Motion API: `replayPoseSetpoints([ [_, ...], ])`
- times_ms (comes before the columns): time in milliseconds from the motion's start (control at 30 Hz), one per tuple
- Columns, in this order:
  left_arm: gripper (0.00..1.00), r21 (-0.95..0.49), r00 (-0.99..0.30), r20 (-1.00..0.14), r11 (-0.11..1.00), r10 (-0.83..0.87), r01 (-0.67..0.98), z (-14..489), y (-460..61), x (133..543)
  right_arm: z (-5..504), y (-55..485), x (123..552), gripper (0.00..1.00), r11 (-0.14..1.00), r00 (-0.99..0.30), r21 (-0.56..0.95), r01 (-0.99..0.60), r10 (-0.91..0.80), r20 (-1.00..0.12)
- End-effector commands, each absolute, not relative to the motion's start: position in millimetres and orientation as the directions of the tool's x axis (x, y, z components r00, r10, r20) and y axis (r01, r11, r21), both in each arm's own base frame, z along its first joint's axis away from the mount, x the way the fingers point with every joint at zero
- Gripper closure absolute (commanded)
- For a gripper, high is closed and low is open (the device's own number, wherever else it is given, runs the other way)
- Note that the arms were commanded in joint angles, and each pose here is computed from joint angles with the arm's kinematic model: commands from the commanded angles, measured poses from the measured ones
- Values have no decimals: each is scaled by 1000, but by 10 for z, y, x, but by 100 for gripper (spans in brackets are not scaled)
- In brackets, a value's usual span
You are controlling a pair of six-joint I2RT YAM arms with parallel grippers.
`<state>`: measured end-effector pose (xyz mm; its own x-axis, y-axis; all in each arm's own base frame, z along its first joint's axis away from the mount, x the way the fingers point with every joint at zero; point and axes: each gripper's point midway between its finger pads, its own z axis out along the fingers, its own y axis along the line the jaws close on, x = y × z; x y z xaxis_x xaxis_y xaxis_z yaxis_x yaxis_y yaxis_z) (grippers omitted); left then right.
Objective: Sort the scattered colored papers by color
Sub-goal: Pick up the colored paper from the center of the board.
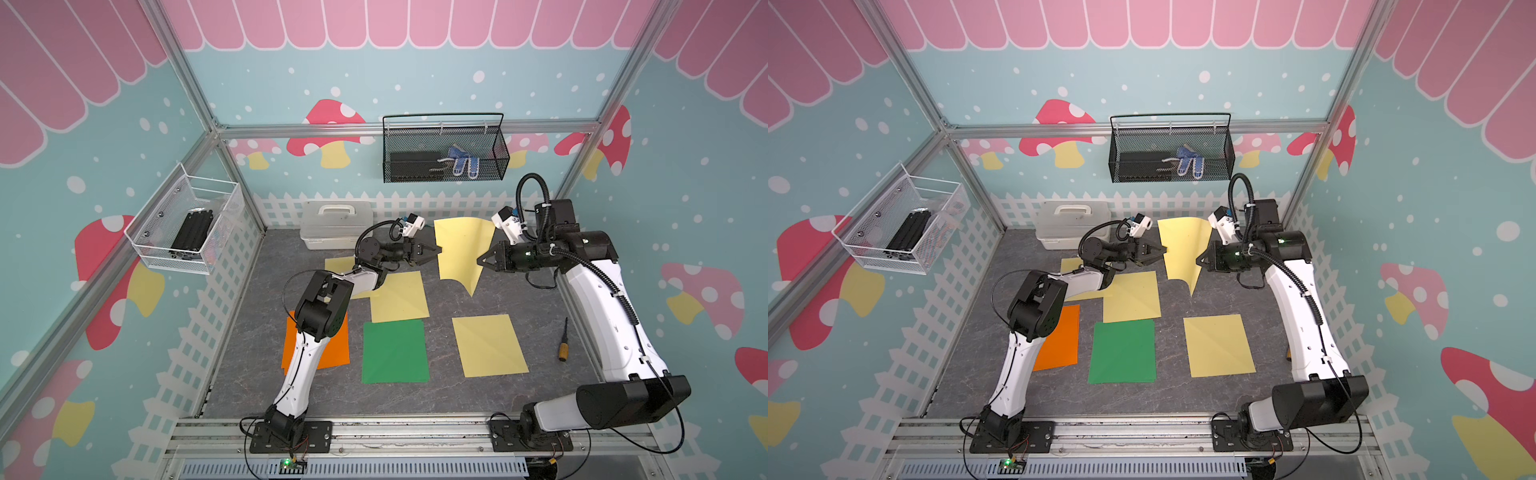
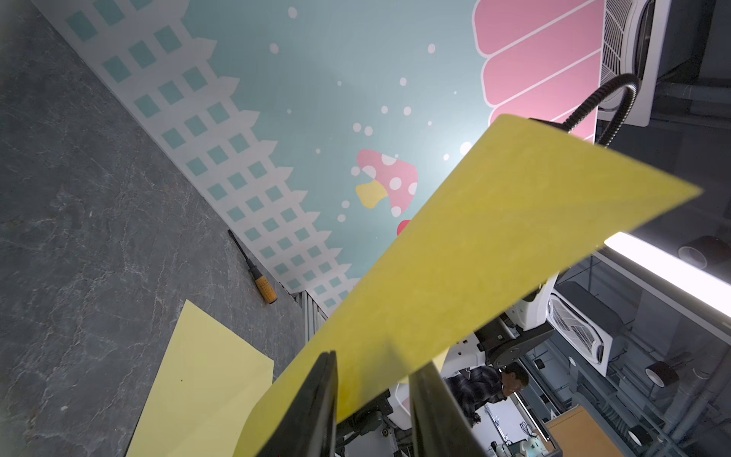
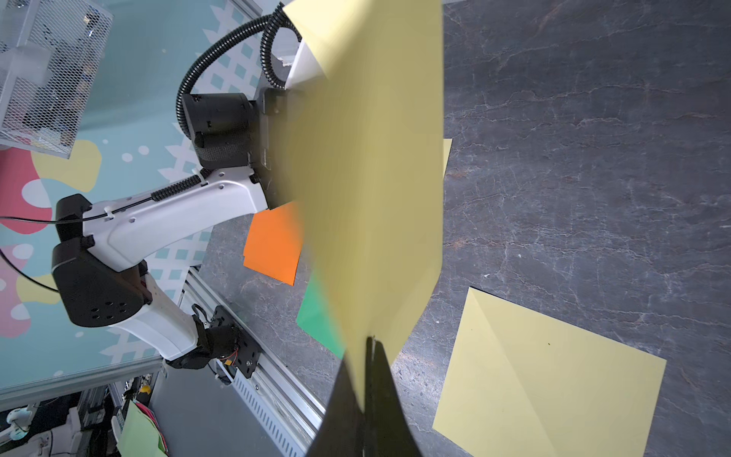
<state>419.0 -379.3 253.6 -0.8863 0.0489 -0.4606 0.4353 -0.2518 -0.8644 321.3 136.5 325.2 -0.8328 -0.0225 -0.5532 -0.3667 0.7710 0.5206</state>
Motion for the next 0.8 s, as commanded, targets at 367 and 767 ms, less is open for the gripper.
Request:
replayPoseSetpoints([
  [367, 77, -833, -861, -507, -280, 40, 478, 2600, -3825, 4162, 3472, 1617, 3126, 95, 661, -817, 606, -442, -18, -576],
  [767, 100, -832, -859, -510, -282, 45, 478, 2592, -3857, 4114, 3485, 1630, 3125, 96, 654, -814, 610, -448, -16, -581],
])
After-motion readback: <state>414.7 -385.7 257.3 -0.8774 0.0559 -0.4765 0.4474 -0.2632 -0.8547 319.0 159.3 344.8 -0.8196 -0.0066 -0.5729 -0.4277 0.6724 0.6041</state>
